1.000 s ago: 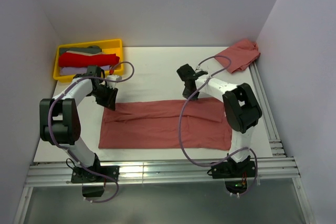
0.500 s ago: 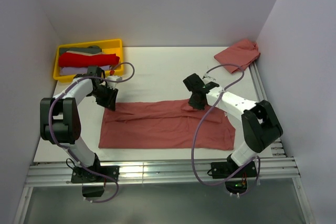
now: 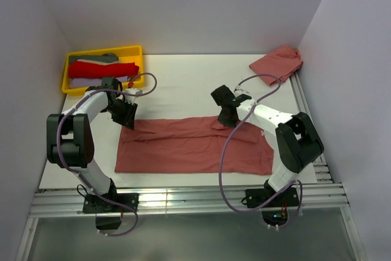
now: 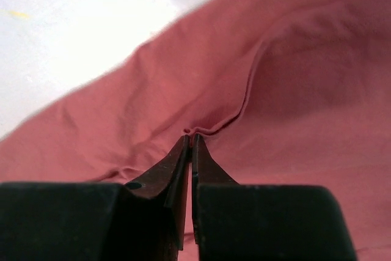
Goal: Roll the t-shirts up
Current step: Fold the tshirt
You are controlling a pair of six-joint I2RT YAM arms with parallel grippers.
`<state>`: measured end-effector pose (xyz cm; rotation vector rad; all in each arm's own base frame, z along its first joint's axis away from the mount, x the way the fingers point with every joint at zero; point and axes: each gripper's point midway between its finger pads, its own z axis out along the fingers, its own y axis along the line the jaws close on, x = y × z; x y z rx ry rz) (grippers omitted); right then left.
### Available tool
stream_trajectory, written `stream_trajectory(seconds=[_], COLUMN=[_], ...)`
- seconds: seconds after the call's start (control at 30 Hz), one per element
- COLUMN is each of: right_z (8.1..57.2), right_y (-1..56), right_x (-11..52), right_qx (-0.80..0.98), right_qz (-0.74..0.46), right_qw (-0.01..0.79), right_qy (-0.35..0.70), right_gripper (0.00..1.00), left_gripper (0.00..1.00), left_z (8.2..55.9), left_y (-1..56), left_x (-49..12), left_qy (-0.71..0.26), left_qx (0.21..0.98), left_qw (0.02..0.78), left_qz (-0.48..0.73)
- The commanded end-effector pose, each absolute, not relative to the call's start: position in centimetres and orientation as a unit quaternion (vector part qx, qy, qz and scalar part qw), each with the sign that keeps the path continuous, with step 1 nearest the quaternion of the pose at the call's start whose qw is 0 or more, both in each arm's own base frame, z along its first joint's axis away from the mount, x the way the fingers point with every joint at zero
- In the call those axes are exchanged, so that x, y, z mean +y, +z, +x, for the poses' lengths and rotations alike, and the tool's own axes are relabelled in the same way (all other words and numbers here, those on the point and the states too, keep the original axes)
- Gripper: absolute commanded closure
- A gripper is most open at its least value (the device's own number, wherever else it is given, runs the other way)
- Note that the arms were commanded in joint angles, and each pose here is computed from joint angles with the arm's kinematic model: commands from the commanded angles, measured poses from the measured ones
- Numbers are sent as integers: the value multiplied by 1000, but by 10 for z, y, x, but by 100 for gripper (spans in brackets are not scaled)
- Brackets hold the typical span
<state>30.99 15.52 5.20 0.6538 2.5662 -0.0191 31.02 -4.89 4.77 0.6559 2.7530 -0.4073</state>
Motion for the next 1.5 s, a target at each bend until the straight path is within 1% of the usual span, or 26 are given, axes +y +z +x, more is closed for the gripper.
stream_trajectory(seconds=[0.0, 0.43, 0.57, 0.73, 0.83, 0.87, 0.93, 0.97, 1.07, 1.17, 1.27, 1.37, 1.47], right_z=[302, 239, 217, 202, 197, 196, 193, 192, 195, 201, 203, 200, 200], right_y=[69, 66, 56, 49, 42, 41, 37, 38, 49, 68, 79, 78, 70], right_x=[150, 152, 156, 161, 163, 163, 162, 162, 165, 163, 153, 138, 146], right_qx=[929, 921, 924, 924, 926, 928, 930, 930, 927, 920, 917, 918, 923], right_qz=[252, 273, 271, 276, 272, 270, 267, 266, 264, 265, 267, 268, 257], right_qw=[270, 272, 263, 257, 251, 250, 246, 246, 257, 277, 292, 291, 285], right_qy=[4, 53, 58, 69, 69, 67, 59, 59, 71, 77, 55, 23, 38], right_gripper=[94, 94, 93, 93, 90, 85, 79, 69, 57, 53, 49, 48, 48], left_gripper=[64, 67, 67, 66, 64, 63, 61, 61, 61, 61, 62, 61, 60], left_z=[308, 300, 296, 292, 291, 291, 290, 291, 290, 289, 288, 288, 286], left_y=[47, 47, 44, 44, 44, 45, 45, 45, 45, 45, 47, 49, 51], left_x=[-49, -44, -42, -39, -39, -38, -38, -38, -38, -37, -37, -37, -38], left_qy=[-143, -131, -127, -119, -118, -116, -117, -117, -117, -115, -114, -116, -118], left_qx=[950, 950, 951, 952, 951, 951, 950, 950, 950, 950, 950, 949, 948], left_qw=[140, 137, 131, 131, 132, 133, 131, 131, 130, 129, 128, 132, 133], left_qz=[240, 247, 249, 251, 253, 255, 257, 257, 258, 259, 259, 263, 266])
